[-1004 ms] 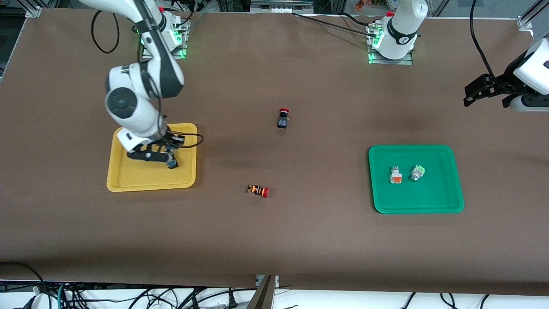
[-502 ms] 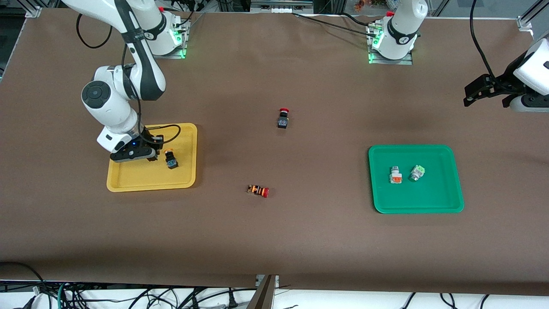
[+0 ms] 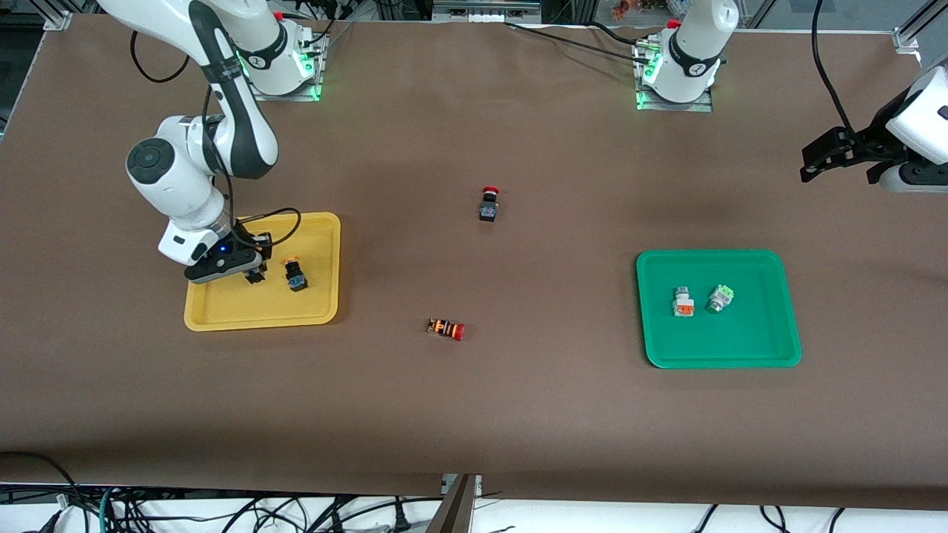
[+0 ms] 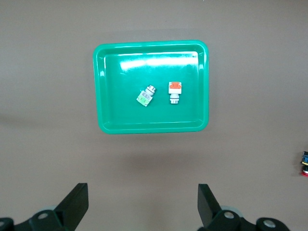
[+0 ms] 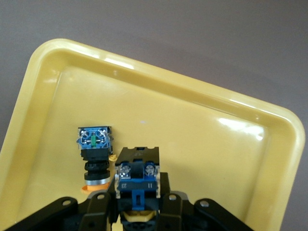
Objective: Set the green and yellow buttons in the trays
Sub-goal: 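Lower the blue button into the yellow tray and open the right gripper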
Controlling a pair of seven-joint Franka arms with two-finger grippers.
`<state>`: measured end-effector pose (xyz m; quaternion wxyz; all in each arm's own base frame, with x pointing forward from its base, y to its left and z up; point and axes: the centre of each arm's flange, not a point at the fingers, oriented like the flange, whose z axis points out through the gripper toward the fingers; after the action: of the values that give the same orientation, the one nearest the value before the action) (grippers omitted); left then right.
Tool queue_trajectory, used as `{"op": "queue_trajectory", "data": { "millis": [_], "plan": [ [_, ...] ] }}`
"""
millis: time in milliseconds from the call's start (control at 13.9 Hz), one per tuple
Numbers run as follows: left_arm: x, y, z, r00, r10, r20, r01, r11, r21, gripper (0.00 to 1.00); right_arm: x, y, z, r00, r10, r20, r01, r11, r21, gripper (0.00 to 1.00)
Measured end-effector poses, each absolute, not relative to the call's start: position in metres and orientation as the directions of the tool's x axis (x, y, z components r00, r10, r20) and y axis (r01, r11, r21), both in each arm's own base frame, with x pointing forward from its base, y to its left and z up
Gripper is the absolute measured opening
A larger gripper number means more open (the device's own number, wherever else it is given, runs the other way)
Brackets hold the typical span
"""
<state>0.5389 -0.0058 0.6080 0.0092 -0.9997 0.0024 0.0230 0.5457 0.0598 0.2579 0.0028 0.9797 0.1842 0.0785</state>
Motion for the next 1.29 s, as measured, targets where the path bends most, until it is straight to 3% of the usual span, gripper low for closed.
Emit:
{"op": "queue_trajectory", "data": {
  "millis": [287,861,932,1291],
  "plan": [
    [0.538,-0.006,0.607,0.998,-0.004,-0.059,-0.005,-1.0,-0.018,1.0,0.54,0.045,0.231,0.906,0.377,0.193,0.394,-0.917,-0.058,0.33],
    [0.537,-0.006,0.607,0.998,-0.005,-0.059,-0.006,-1.0,-0.018,1.0,0.539,0.037,0.205,0.895,0.401,0.197,0.409,-0.912,-0.001,0.33],
    [0.537,-0.006,0.607,0.998,-0.005,-0.059,-0.006,-1.0,-0.018,1.0,0.539,0.037,0.203,0.895,0.401,0.194,0.408,-0.913,0.003,0.38],
    [0.537,-0.006,0.607,0.998,-0.005,-0.059,-0.006,-1.0,-0.018,1.0,0.54,0.036,0.203,0.896,0.397,0.199,0.404,-0.915,0.005,0.87]
  ]
}}
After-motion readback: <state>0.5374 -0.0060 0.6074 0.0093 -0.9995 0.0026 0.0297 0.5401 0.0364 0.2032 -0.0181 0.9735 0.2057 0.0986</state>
